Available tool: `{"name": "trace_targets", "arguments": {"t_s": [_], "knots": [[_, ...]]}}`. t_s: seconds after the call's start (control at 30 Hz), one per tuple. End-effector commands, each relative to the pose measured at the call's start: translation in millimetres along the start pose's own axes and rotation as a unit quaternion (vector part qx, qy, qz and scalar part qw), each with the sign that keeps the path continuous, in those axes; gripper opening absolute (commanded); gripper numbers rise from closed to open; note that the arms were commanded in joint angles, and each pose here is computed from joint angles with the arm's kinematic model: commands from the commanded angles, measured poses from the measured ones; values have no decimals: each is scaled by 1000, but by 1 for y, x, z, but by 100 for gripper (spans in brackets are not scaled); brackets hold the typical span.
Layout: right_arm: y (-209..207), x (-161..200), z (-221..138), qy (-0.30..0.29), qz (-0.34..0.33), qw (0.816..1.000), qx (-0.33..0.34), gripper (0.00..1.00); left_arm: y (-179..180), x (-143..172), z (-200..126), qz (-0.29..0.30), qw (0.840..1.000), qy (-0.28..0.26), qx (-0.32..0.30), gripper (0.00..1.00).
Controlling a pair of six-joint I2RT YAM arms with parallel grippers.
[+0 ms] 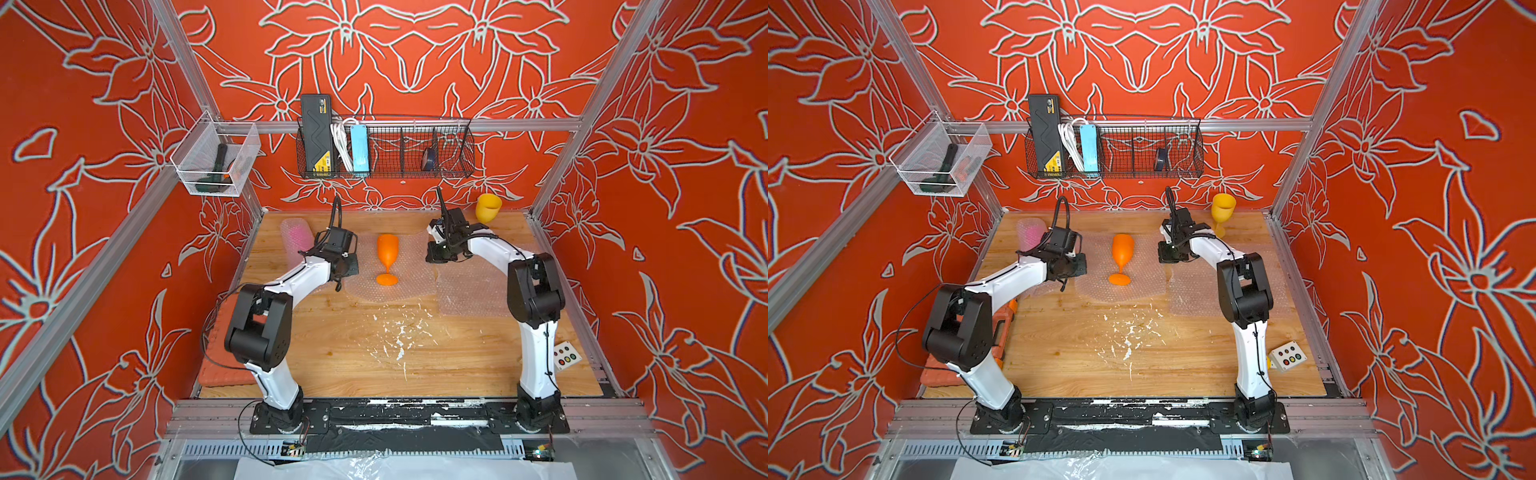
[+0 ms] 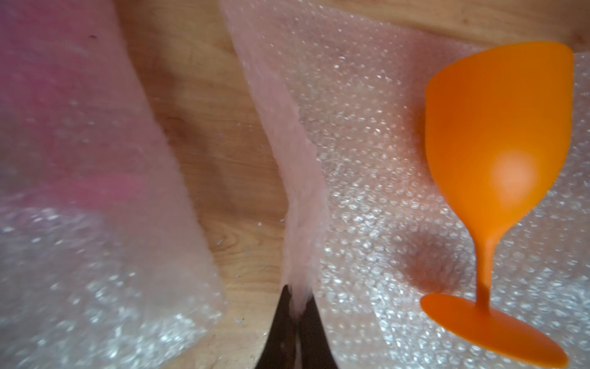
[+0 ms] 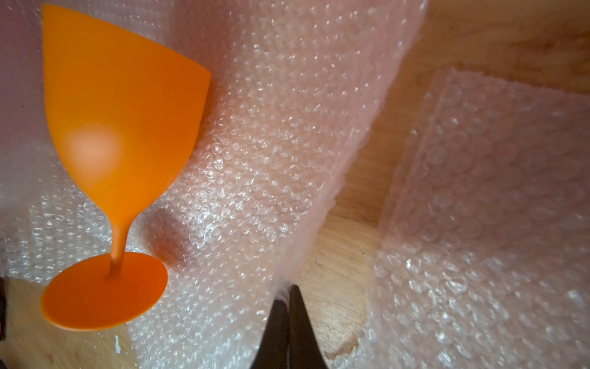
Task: Unpack wine glasses from bubble wrap
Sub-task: Unwrap the bubble wrap at the center of the board.
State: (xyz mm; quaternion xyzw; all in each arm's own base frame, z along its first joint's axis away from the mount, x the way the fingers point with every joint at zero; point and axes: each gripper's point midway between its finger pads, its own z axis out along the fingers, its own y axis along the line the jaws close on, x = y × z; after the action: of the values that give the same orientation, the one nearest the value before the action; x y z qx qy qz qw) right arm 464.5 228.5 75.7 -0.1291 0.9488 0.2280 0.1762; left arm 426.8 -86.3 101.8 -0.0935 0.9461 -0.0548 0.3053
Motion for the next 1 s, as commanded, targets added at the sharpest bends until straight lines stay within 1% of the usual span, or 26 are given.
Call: {"name": "trace_targets", "arguments": {"t_s": [0.0, 0.07, 0.17, 0.27, 0.37, 0.4, 0.47, 0.5, 0.57, 0.63, 0.67, 0.97], "knots": [[-2, 6, -8, 5, -4, 1000, 3, 0, -4, -8, -15, -17, 999, -37, 24, 0], [-1, 7, -6, 7, -1, 1000, -3, 0, 0, -3, -14, -20, 999, -36, 22, 0], [0, 10, -3, 14, 3, 1000, -8, 0, 10, 12, -2, -21, 1000, -13, -1, 0], [-1, 15, 0, 19, 7, 1000, -10, 0, 21, 25, 10, -20, 999, 7, -26, 2], [2, 20, 7, 28, 12, 999, -21, 0, 29, 25, 11, -22, 999, 2, -43, 9], [3, 21, 9, 30, 12, 999, -22, 0, 30, 23, 10, -23, 999, -1, -44, 10], [4, 23, 12, 33, 12, 999, -23, 0, 29, 21, 9, -24, 999, -4, -41, 16], [4, 23, 14, 35, 13, 999, -24, 0, 30, 20, 8, -25, 999, -5, -43, 16], [5, 23, 16, 37, 13, 999, -25, 0, 30, 18, 6, -26, 999, -13, -42, 11], [7, 25, 17, 40, 12, 999, -26, 0, 32, 18, 4, -27, 999, -16, -43, 8], [8, 25, 19, 41, 10, 999, -26, 0, 34, 18, 4, -28, 998, -16, -45, 0], [5, 33, 27, 57, 8, 998, -19, 0, 48, 14, -3, -42, 997, -29, -66, 0]]}}
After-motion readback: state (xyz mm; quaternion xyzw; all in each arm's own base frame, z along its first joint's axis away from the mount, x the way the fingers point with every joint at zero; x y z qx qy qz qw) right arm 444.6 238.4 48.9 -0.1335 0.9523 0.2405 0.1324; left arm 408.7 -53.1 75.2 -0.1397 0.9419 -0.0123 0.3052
